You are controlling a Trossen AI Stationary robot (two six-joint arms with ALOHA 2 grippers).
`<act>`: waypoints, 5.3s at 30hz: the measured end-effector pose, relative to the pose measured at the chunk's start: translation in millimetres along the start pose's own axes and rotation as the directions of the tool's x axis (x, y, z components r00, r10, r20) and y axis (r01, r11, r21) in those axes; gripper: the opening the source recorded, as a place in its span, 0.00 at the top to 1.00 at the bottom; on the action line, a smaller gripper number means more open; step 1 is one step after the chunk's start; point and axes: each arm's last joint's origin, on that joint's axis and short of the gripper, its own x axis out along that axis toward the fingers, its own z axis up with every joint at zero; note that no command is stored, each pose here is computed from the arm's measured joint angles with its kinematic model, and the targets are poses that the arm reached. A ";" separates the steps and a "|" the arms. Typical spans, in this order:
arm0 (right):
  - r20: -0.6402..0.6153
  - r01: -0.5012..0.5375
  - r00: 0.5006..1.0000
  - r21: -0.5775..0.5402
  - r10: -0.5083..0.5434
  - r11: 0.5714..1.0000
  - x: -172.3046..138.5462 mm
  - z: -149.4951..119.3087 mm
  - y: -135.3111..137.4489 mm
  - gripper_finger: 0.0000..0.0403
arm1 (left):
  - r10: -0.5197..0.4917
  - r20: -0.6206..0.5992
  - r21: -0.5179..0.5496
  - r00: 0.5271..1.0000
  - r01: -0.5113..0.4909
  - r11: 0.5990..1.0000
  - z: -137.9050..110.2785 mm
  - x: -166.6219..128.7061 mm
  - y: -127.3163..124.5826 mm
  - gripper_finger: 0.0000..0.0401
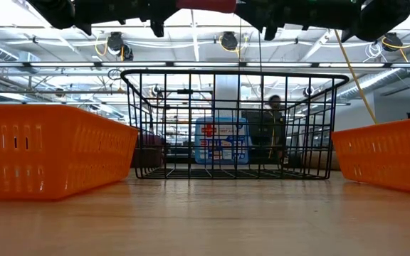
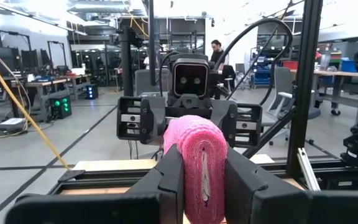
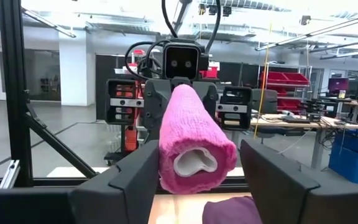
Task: Pick & Place Medicine items
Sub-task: Put the pink bandage into the left orange basket, then put the brown bandage into the left orange basket
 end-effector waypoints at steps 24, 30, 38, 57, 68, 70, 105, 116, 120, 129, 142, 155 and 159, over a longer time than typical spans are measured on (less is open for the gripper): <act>-0.066 0.011 0.998 -0.037 -0.014 0.999 6.1 1.4 -2.4 0.88 | 0.041 -0.013 -0.068 0.999 -0.042 0.997 -1.1 -0.1 0.9 0.82; -0.105 0.007 0.994 -0.041 -0.012 0.999 5.5 -0.7 -2.5 0.92 | 0.139 -0.222 -0.090 0.965 -0.162 0.983 24.3 -7.8 -0.9 0.51; -0.173 -0.010 0.985 -0.044 0.002 0.999 4.5 -7.4 -1.5 0.92 | 0.214 -0.540 0.025 0.814 -0.238 0.971 103.2 -2.9 -10.3 0.19; -0.209 -0.013 0.978 -0.042 0.004 0.999 3.7 -11.1 -1.2 0.92 | 0.025 -0.911 0.021 0.412 -0.013 1.000 67.7 114.9 9.0 0.29; -0.223 -0.022 0.975 -0.033 0.014 0.999 3.3 -12.5 -0.3 0.91 | 0.023 -0.916 -0.009 0.400 -0.076 0.997 65.7 115.1 9.2 0.71; -0.232 -0.032 0.972 -0.022 0.026 0.999 3.1 -13.4 -0.1 0.90 | 0.025 -0.918 -0.016 0.396 -0.099 0.995 64.0 115.9 9.3 0.76; -0.346 -0.106 0.931 0.048 0.116 0.993 -70.0 51.2 11.3 0.77 | 0.385 -0.908 -0.187 0.166 -0.982 -0.018 -66.5 16.3 -269.0 0.80; -0.336 -0.143 0.929 0.063 0.156 0.988 -71.2 52.6 19.1 0.77 | 0.388 -0.921 -0.028 -0.021 -0.993 -0.119 -115.3 23.7 -268.5 0.79; -0.335 -0.155 0.927 0.066 0.169 0.986 -71.7 52.9 21.5 0.78 | 0.384 -0.921 0.012 -0.057 -0.993 -0.120 -116.3 27.2 -259.6 0.77; -0.336 -0.170 0.924 0.070 0.184 0.983 -72.4 52.9 24.5 0.78 | 0.349 -0.930 0.105 -0.112 -0.994 -0.038 -118.8 36.7 -241.8 0.76; -0.341 -0.173 0.922 0.063 0.184 0.983 -72.5 52.4 24.4 0.78 | 0.330 -0.929 0.167 -0.165 -0.986 -0.023 -118.8 36.2 -236.2 0.54; -0.380 -0.173 0.907 0.065 0.184 0.983 -76.1 50.1 23.8 0.78 | 0.312 -0.886 0.349 -0.343 -0.936 -0.036 -110.5 22.7 -233.1 0.32; -0.369 -0.160 0.916 0.026 0.158 0.987 -86.5 58.3 19.6 0.78 | 0.338 -0.874 0.372 -0.349 -0.928 0.002 -87.3 25.8 -231.3 0.33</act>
